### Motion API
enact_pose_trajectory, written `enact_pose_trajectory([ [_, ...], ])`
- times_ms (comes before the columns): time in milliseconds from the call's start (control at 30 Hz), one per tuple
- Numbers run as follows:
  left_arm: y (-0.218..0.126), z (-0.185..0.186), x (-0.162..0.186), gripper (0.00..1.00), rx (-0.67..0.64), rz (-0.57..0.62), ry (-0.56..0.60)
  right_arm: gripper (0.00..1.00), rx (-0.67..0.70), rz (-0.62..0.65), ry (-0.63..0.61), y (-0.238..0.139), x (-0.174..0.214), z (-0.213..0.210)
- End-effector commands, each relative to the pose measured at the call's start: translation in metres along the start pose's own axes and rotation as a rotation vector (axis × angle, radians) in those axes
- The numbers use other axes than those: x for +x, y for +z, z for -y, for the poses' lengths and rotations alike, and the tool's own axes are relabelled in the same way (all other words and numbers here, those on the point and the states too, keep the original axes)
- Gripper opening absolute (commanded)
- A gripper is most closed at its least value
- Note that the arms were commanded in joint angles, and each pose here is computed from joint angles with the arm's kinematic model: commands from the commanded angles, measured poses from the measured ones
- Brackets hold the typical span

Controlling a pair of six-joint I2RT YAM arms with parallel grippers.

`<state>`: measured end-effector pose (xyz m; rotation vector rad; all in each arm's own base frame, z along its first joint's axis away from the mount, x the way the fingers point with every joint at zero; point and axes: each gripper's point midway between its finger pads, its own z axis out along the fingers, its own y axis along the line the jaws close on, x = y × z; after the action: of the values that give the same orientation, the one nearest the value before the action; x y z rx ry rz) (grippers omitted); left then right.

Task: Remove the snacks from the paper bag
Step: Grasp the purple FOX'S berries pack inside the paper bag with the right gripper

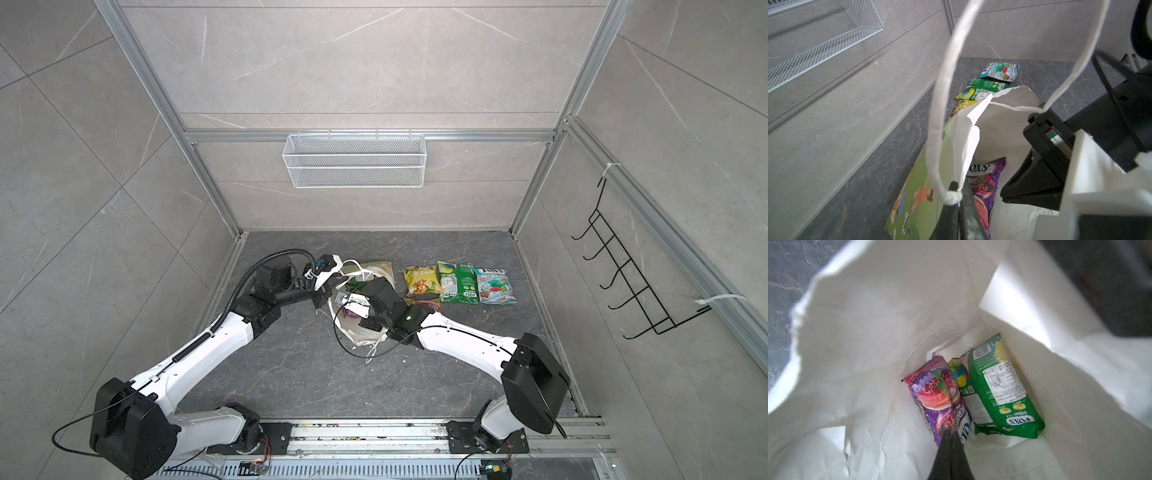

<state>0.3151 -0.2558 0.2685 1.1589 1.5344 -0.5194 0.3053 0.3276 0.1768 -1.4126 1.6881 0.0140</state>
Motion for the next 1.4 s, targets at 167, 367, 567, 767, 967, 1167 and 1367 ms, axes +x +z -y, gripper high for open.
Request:
enact_pose_trajectory([
  [167,0.001,-0.008,-0.017,0.0,-0.016,0.045,0.014,0.26,-0.085,-0.104,0.012,0.012,0.028,-0.023],
  [367,-0.001,-0.007,-0.018,0.0,-0.015,0.047,0.018,0.39,-0.109,-0.174,-0.009,0.035,0.048,-0.031],
  [567,-0.003,-0.005,-0.019,0.0,-0.012,0.052,0.018,0.47,-0.099,-0.212,-0.03,0.048,0.062,-0.032],
  [767,-0.003,-0.004,-0.02,0.0,-0.007,0.061,0.019,0.6,-0.076,-0.286,-0.081,0.069,0.073,-0.027],
  [967,-0.004,-0.002,-0.02,0.0,-0.003,0.069,0.023,0.63,0.076,-0.266,-0.086,0.09,0.071,-0.002],
  [1167,-0.006,-0.001,-0.021,0.0,-0.003,0.074,0.032,0.48,0.177,-0.216,-0.082,0.106,0.064,0.016],
  [1367,-0.006,-0.001,-0.02,0.0,-0.008,0.068,0.033,0.21,0.216,-0.218,-0.098,0.123,0.061,0.025],
])
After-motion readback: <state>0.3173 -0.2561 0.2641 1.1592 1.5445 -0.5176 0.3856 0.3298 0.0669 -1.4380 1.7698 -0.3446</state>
